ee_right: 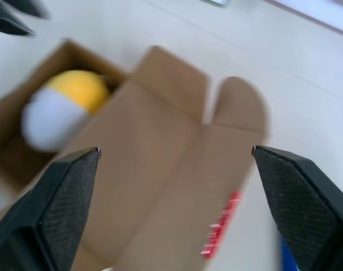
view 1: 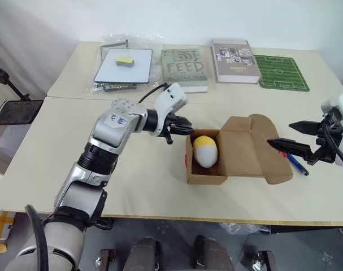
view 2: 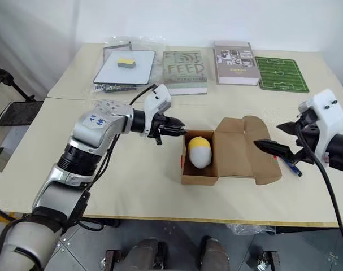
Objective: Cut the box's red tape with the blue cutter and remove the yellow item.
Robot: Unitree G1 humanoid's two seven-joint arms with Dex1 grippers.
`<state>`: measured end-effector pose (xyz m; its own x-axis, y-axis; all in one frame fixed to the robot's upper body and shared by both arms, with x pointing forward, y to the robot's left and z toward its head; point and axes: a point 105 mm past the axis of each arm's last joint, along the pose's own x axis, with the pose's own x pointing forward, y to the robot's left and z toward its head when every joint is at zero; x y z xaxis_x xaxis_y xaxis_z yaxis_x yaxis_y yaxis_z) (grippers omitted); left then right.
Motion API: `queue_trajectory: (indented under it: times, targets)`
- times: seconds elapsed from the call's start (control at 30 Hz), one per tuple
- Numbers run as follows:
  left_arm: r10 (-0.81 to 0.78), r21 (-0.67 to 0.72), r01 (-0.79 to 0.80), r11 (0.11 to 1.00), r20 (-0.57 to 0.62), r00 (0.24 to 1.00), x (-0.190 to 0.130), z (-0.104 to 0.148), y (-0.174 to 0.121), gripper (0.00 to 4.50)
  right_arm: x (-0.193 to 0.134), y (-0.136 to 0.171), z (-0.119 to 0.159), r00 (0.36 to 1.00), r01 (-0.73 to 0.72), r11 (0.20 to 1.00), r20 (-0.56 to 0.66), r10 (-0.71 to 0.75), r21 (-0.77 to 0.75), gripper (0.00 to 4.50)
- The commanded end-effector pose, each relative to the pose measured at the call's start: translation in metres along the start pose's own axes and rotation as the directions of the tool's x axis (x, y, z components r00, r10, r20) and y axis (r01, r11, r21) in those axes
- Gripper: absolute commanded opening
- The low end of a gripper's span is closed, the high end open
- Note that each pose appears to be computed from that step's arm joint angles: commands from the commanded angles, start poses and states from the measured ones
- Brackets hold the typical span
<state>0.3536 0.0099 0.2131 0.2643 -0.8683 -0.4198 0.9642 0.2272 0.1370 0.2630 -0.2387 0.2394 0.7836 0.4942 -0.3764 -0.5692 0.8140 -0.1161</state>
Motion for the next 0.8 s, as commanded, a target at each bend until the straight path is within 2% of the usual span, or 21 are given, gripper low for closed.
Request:
queue_trajectory:
  times: [0.03, 0.2, 0.23, 0.53, 0.63, 0.8]
  targets:
    - [-0.109, 0.145, 0.113, 0.983, -0.041, 0.993, 0.011, 0.017, -0.023, 2.81, -0.008, 0.004, 0.008, 0.999, 0.012, 0.999, 0.051, -0.01, -0.037, 4.5]
    - [-0.111, 0.272, 0.159, 0.949, -0.184, 0.977, 0.029, 0.005, -0.025, 4.33, -0.009, 0.008, -0.004, 0.997, 0.044, 0.999, 0.06, -0.044, -0.013, 4.5]
    - [-0.101, 0.287, 0.159, 0.945, -0.206, 0.973, 0.034, 0.002, -0.023, 4.44, -0.009, 0.009, -0.007, 0.997, 0.052, 0.999, 0.062, -0.051, -0.006, 4.5]
    - [-0.099, 0.389, 0.22, 0.895, -0.309, 0.946, 0.066, -0.022, -0.021, 4.44, -0.011, 0.019, -0.019, 0.992, 0.089, 0.995, 0.083, -0.092, 0.033, 4.5]
    - [-0.129, 0.389, 0.258, 0.884, -0.329, 0.936, 0.066, -0.027, -0.025, 3.87, -0.014, 0.019, -0.021, 0.991, 0.106, 0.994, 0.079, -0.109, 0.038, 4.5]
    - [-0.143, 0.381, 0.255, 0.889, -0.299, 0.944, 0.066, -0.022, -0.025, 2.38, -0.015, 0.019, -0.022, 0.991, 0.11, 0.993, 0.079, -0.113, 0.042, 4.5]
